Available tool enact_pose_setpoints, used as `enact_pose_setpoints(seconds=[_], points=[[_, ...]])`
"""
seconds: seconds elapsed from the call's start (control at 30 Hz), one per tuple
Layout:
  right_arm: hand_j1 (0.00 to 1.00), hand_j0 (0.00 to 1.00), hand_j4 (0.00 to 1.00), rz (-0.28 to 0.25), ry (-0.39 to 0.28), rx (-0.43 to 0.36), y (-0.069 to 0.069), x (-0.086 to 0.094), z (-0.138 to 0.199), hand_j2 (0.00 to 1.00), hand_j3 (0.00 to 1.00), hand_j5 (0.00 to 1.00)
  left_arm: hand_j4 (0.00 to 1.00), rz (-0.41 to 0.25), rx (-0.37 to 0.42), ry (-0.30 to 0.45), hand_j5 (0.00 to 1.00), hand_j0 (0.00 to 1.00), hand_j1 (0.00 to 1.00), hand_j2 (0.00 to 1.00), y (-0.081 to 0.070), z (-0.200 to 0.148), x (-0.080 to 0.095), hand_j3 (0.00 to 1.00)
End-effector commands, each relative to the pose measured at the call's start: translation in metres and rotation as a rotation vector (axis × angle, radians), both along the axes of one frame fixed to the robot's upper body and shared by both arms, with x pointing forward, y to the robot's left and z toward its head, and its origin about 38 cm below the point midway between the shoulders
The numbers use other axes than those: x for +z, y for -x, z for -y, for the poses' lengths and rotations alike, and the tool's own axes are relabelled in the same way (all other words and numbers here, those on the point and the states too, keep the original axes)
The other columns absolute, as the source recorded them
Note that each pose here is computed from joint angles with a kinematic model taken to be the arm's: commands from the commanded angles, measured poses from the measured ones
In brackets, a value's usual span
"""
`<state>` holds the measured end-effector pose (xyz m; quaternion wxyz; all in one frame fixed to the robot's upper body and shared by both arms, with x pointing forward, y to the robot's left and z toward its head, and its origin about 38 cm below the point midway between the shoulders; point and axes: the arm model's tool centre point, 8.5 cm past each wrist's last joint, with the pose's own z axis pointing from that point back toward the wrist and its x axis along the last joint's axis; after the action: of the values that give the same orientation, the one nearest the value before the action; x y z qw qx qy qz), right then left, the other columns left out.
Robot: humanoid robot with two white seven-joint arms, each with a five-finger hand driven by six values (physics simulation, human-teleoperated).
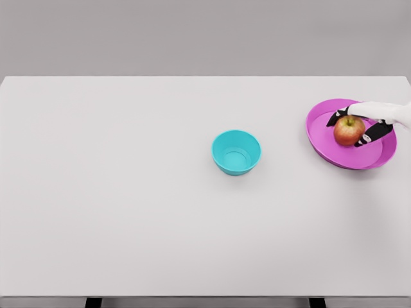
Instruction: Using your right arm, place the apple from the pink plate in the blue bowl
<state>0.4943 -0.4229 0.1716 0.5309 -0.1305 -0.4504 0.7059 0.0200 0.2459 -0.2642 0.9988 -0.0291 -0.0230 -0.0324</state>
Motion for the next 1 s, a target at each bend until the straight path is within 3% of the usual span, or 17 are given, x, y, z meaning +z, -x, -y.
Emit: enact_pose_setpoints(seconds=[0.0, 0.5, 0.97], points=[[0.65, 0.65, 0.65, 0.003, -0.006, -0.003, 0.000, 0.001, 0.000, 0.65, 0.65, 0.65, 1.00, 0.000, 0.000, 0.000, 1.00, 1.00, 1.00, 1.00, 0.000, 0.000, 0.000, 1.00], [0.65, 0.65, 0.65, 0.037, -0.016, 0.003, -0.006, 0.016, -0.003, 0.65, 0.65, 0.65, 1.00, 0.000, 0.000, 0.000, 1.00, 1.00, 1.00, 1.00, 0.000, 0.000, 0.000, 1.00], [0.65, 0.65, 0.65, 0.131, -0.031, 0.190, -0.007, 0.049, -0.060, 0.65, 0.65, 0.65, 1.00, 0.000, 0.000, 0.000, 1.00, 1.00, 1.00, 1.00, 0.000, 0.000, 0.000, 1.00]])
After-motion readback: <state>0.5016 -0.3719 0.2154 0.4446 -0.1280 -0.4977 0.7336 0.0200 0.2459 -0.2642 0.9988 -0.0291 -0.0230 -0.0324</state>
